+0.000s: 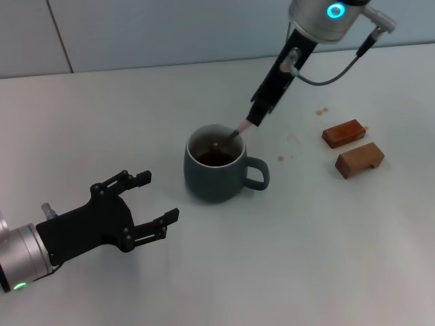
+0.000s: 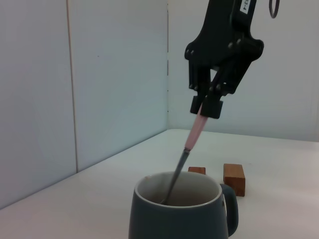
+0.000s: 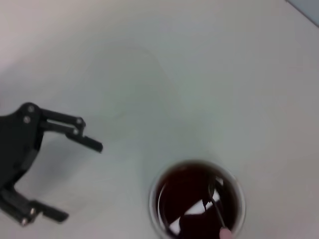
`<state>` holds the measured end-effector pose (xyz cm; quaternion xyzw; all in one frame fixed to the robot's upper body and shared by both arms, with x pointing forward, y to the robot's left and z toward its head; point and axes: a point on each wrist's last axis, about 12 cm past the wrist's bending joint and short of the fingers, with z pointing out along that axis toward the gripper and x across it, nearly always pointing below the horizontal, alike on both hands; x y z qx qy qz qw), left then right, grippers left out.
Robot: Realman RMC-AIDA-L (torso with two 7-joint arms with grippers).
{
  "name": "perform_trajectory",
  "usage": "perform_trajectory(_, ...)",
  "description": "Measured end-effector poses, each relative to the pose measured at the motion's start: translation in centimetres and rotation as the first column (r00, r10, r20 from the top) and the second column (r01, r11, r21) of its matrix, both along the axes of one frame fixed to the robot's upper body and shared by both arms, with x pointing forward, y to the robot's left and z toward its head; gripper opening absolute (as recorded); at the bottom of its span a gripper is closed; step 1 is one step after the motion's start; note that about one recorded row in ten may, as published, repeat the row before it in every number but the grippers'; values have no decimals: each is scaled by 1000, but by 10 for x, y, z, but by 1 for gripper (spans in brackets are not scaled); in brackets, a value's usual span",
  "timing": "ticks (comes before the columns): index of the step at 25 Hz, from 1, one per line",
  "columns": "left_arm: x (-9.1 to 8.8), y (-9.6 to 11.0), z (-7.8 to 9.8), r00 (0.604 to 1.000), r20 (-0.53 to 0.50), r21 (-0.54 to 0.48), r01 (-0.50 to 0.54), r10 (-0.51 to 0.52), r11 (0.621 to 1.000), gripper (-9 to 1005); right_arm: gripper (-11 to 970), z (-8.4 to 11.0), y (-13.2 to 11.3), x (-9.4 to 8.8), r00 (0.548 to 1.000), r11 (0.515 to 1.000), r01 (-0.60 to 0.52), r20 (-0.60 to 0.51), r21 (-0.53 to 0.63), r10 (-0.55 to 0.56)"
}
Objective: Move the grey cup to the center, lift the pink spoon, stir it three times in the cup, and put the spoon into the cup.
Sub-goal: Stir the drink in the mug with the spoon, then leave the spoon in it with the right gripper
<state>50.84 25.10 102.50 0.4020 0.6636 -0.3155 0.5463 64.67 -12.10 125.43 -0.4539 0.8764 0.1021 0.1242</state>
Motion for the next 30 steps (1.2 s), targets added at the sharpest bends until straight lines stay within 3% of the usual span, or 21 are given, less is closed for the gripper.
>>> perform_trajectory(4, 0, 0, 0, 1000, 0, 0, 0, 0, 1000, 855, 115, 3, -1, -6, 999, 1000, -13, -47, -17, 12)
perform_trajectory(8, 0, 0, 0, 1000, -1, 0, 0, 0, 1000, 855, 116, 2, 12, -11, 997, 998, -55, -63, -14, 54)
perform_trajectory(13, -2, 0, -1, 1000, -3, -5, 2, -2, 1000, 855, 116, -2, 25, -3, 998, 998, -54, -27, -10, 54)
perform_trajectory(18, -2, 0, 0, 1000, -3, -6, 3, -3, 1000, 855, 117, -3, 13, 4, 1000, 999, -19, -21, -45, 18)
perform_trajectory(23, -1, -1, 0, 1000, -1, -5, 8, -8, 1000, 854, 117, -2, 5, -3, 997, 998, -27, -76, -63, 22)
perform_trajectory(27, -2, -1, 0, 1000, -2, -3, 15, -15, 1000, 854, 118, -2, 16, -10, 993, 997, -68, -98, -30, 65)
perform_trajectory(30, -3, -2, -1, 1000, -4, -3, 15, -15, 1000, 854, 118, -2, 25, -7, 996, 997, -75, -53, -11, 74)
